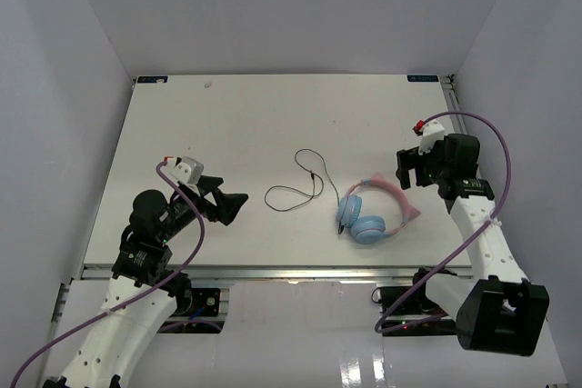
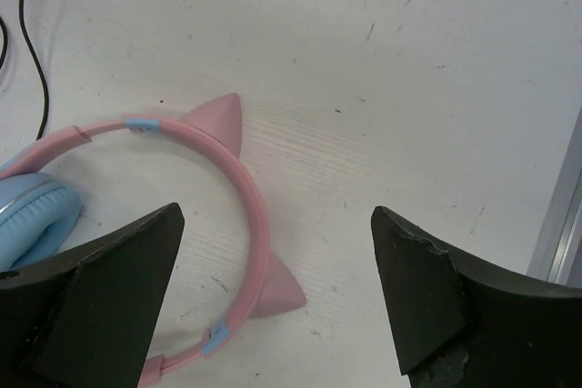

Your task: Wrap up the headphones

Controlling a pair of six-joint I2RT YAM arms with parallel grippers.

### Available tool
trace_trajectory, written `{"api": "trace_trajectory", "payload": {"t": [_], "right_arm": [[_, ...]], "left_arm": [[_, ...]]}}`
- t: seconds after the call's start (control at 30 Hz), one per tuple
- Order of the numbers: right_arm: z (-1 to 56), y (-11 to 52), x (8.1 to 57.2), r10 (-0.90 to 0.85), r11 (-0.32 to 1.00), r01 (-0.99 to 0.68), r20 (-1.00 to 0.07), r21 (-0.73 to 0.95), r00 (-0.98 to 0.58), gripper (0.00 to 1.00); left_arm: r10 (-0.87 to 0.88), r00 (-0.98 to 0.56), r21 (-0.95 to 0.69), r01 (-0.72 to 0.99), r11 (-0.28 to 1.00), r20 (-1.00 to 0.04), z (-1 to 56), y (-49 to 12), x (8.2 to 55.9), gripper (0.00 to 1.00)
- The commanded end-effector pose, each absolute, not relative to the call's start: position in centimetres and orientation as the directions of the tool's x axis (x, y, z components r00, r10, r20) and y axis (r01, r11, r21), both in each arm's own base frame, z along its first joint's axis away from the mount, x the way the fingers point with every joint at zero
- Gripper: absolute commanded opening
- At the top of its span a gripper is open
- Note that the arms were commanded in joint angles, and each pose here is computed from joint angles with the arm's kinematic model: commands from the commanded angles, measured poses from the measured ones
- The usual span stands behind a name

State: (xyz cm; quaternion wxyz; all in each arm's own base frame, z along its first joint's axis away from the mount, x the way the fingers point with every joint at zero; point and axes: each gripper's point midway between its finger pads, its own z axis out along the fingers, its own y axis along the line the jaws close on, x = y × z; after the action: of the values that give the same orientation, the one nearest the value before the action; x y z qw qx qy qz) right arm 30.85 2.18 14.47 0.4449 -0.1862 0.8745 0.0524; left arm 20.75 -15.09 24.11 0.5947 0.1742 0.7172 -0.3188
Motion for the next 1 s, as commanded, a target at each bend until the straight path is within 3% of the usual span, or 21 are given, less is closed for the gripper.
{"api": "trace_trajectory", "payload": {"t": [0.0,0.1,0.17,0.33,0.57,0.77,0.97], "right_arm": [[14.7,2.6,30.6,-0.328,0.897,-0.422,-0.834,-0.129,-0.444,0.9],[12.7,5.0,28.0,-0.572,0.659,-0.717,-0.769,-0.226,-0.284,0.9],[10.7,6.1,26.8,-0.633,0.527,-0.82,-0.746,-0.222,-0.205,0.91],[8.1,5.9,27.6,-0.662,0.488,-0.859,-0.707,-0.154,-0.249,0.96],[6.6,4.6,30.8,-0.664,0.541,-0.836,-0.655,-0.089,-0.36,1.0],[5.5,4.3,32.1,-0.652,0.574,-0.816,-0.641,-0.068,-0.405,0.91],[2.8,3.7,31.2,-0.659,0.603,-0.798,-0.559,0.007,-0.503,0.63]], "left_arm": [[-0.131,-0.22,-0.244,0.641,0.727,-0.967,24.4,-15.2,20.6,0.98],[-0.13,-0.221,-0.245,0.641,0.728,-0.967,24.3,-15.2,20.6,0.98],[-0.131,-0.221,-0.245,0.64,0.729,-0.967,24.3,-15.2,20.6,0.98],[-0.129,-0.223,-0.246,0.641,0.727,-0.966,24.3,-15.2,20.6,0.98],[-0.126,-0.225,-0.244,0.645,0.724,-0.966,24.2,-15.3,20.6,0.98],[-0.126,-0.225,-0.245,0.649,0.72,-0.966,24.2,-15.4,20.6,0.98],[-0.123,-0.226,-0.244,0.65,0.72,-0.966,24.2,-15.4,20.6,0.98]]}}
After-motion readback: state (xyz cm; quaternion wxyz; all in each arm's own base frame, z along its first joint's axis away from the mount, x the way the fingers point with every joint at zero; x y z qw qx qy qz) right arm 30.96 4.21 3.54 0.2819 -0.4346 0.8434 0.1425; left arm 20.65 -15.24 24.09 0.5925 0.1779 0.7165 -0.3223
